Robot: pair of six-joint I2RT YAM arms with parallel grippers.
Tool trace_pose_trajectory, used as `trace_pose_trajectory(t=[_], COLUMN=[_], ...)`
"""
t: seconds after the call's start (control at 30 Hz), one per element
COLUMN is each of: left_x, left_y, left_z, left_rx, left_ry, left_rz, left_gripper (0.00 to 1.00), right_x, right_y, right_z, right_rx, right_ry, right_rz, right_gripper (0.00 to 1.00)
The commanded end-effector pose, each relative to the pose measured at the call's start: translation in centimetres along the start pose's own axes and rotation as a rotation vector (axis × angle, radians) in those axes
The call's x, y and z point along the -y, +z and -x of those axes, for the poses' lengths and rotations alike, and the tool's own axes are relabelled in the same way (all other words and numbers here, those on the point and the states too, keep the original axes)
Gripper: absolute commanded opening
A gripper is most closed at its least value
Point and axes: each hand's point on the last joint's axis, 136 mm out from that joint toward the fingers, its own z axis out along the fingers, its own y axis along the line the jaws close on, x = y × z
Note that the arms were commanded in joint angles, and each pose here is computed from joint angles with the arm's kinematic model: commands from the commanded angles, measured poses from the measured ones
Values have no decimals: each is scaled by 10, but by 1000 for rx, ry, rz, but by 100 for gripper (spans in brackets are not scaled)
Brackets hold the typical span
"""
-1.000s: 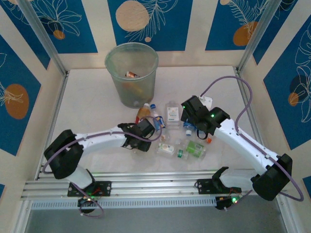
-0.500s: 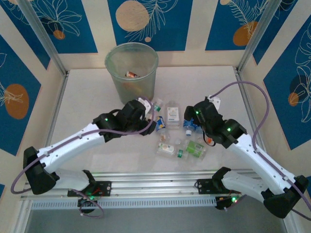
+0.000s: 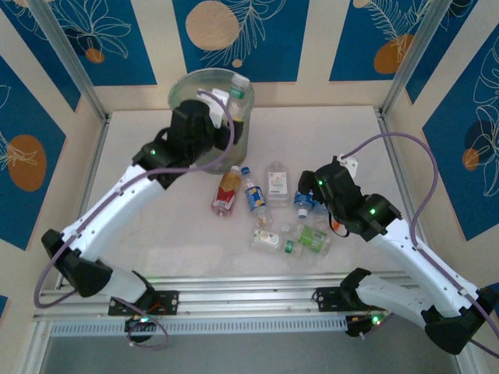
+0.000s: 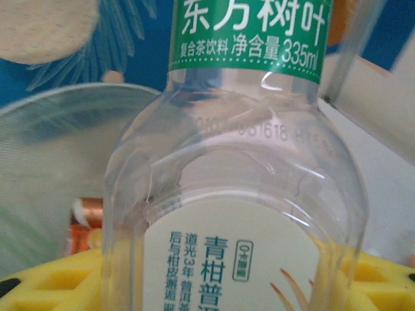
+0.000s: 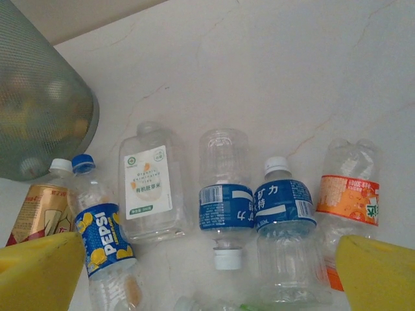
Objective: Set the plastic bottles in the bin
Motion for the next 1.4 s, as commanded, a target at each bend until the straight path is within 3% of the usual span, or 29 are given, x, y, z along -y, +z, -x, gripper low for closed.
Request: trace_pose_trajectory(t=[0.0,0.2,0.37,0.9,1.37], left_x=[-28,-68,-90,-92,-85], left_y=[15,57,93,157,188], left_z=[34,46,30,-39,-81], left_rx=[63,32,-32,-195,-301], left_ry=[-85,-181,-341,-584,-635], left_rz=[36,119,176,202,147], left_gripper=[59,59,59,60,70], right_x=[4,4,5,5,1], right_y=[-2,-1,-1,1,3], right_z=[-1,-4,-4,-8,-6], right_rx=[-1,-10,-9,-35,-44], right_ry=[20,23,37,31,15], right_rz=[-13,-14,-18,-28,-28], right_gripper=[99,99,99,99,99])
